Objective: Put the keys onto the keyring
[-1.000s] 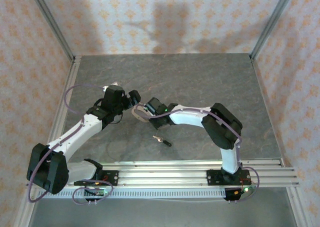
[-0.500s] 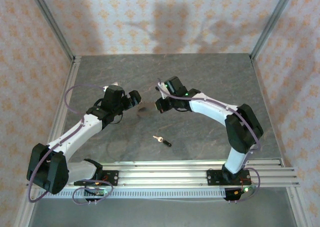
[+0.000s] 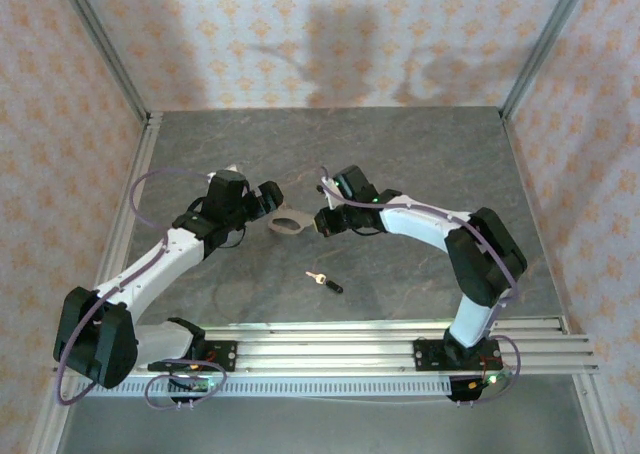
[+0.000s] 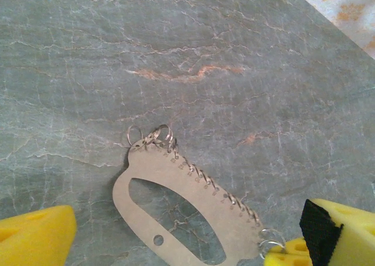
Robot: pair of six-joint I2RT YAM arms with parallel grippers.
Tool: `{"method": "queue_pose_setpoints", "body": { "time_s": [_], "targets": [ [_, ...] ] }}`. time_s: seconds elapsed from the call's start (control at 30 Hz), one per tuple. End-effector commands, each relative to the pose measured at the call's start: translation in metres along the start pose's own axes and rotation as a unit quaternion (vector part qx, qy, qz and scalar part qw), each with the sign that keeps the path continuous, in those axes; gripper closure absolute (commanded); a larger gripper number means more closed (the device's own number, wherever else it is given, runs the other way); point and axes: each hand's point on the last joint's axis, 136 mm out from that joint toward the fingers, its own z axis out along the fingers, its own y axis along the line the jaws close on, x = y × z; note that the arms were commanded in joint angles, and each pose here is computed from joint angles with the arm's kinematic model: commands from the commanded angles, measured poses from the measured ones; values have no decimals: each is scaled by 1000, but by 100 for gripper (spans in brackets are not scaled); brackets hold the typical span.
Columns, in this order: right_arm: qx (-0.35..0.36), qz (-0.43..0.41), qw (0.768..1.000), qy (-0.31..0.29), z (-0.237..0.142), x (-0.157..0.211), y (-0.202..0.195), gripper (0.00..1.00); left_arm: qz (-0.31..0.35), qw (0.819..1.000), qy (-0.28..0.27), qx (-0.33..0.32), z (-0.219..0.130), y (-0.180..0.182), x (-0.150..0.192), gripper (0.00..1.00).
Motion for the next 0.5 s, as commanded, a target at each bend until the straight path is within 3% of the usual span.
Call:
{"method": "queue_pose_setpoints", "body": {
  "time_s": [0.0, 0.47],
  "targets": [
    [5, 11, 1000, -14, 7, 2, -6, 100, 8, 1000, 10, 4, 2, -1, 2, 0],
    [31, 51, 998, 24, 37, 46, -38, 100, 10, 1000, 13, 16, 3, -6, 3, 0]
  ]
}}
